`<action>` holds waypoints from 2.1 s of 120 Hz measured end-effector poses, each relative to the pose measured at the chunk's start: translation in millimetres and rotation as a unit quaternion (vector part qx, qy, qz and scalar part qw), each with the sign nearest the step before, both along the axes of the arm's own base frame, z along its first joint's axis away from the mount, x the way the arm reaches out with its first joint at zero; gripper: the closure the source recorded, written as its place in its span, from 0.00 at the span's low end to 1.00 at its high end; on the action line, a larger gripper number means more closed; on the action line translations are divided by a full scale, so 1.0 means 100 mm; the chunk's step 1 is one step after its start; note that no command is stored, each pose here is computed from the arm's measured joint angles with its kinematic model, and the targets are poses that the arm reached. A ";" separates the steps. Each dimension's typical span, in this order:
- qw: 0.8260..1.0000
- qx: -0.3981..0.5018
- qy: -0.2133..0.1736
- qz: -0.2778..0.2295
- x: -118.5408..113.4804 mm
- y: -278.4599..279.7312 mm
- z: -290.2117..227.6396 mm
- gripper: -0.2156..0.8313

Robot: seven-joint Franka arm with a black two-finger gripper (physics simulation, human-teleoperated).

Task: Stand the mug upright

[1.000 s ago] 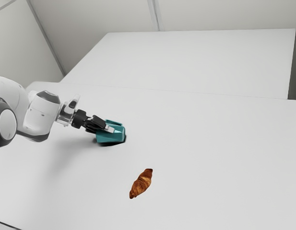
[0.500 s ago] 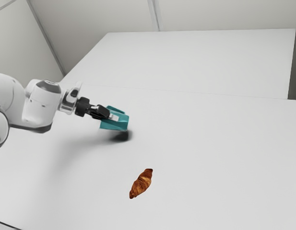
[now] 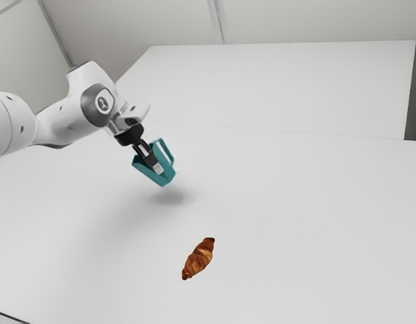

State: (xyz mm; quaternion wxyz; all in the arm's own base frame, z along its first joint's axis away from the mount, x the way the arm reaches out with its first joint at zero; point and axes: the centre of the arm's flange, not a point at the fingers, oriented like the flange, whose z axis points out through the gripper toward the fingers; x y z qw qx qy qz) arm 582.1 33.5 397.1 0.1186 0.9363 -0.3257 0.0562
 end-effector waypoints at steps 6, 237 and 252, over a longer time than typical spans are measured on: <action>1.000 0.026 0.003 -0.007 0.01 -0.01 -0.02 0.96; 0.985 0.164 0.016 0.048 0.01 -0.45 -0.49 0.58; 0.985 0.161 0.011 0.054 0.01 -0.45 -0.43 0.54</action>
